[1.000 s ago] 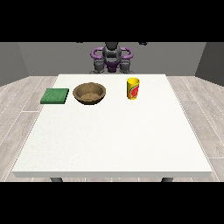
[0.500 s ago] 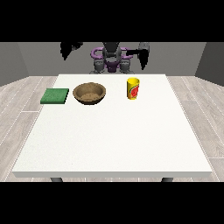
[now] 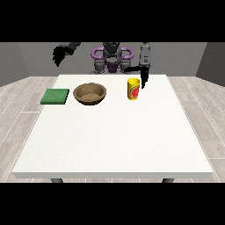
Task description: Pick the cup and pour the ball into the bowl, then pick the bowl and place it on the pad
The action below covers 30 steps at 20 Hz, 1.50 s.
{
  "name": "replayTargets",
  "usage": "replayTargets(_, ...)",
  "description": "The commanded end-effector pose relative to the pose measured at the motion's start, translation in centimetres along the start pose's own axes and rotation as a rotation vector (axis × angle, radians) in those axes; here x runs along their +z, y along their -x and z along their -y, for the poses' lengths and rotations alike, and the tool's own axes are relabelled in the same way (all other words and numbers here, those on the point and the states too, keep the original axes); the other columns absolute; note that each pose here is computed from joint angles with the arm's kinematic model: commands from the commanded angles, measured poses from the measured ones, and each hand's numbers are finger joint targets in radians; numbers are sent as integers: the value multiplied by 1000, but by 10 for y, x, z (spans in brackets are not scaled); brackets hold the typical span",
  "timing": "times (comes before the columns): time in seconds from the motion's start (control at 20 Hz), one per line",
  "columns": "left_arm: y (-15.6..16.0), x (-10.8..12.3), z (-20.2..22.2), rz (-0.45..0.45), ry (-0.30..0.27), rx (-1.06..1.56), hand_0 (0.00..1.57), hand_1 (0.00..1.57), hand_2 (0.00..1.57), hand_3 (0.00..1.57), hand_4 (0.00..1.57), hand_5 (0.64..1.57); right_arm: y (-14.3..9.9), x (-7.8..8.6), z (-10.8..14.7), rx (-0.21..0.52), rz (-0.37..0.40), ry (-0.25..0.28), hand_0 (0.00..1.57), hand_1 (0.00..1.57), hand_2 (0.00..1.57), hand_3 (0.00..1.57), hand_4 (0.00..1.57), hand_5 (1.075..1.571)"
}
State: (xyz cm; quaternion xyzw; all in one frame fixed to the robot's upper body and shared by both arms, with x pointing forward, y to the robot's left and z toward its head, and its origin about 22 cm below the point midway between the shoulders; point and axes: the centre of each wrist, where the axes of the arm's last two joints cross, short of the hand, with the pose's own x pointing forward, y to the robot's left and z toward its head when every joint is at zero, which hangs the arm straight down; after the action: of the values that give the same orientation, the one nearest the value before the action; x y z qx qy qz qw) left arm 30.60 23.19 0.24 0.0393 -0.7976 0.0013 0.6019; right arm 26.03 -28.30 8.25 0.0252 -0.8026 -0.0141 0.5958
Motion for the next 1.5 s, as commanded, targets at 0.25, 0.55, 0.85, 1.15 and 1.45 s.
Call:
replayTargets(0.25, 44, -16, 5, -23, -7, 18, 0, 0, 0, 0, 203, 1429, 14, -6, 15, -13, -12, 9, 0, 0, 0, 0, 669, 1562)
replayTargets(0.55, 56, -26, -17, -21, -54, -15, 0, 0, 0, 0, 363, 1464, 11, -9, 38, -8, 12, -25, 0, 0, 0, 0, 675, 1564)
replayTargets(0.85, 76, -9, -13, 24, -104, -207, 1226, 1226, 1571, 1571, 1336, 1481, -30, -26, 51, -5, 54, -74, 0, 0, 0, 140, 647, 1569)
replayTargets(1.15, 83, -10, -10, -29, -148, -251, 1286, 1286, 1571, 1571, 1391, 1447, -40, -22, 87, -9, 37, -53, 0, 0, 0, 149, 631, 1565)
replayTargets(1.45, 53, -40, 43, -59, 3, -478, 1289, 1289, 1571, 1571, 1411, 1446, 10, -9, 101, -3, -152, 57, 0, 0, 0, 327, 639, 1565)
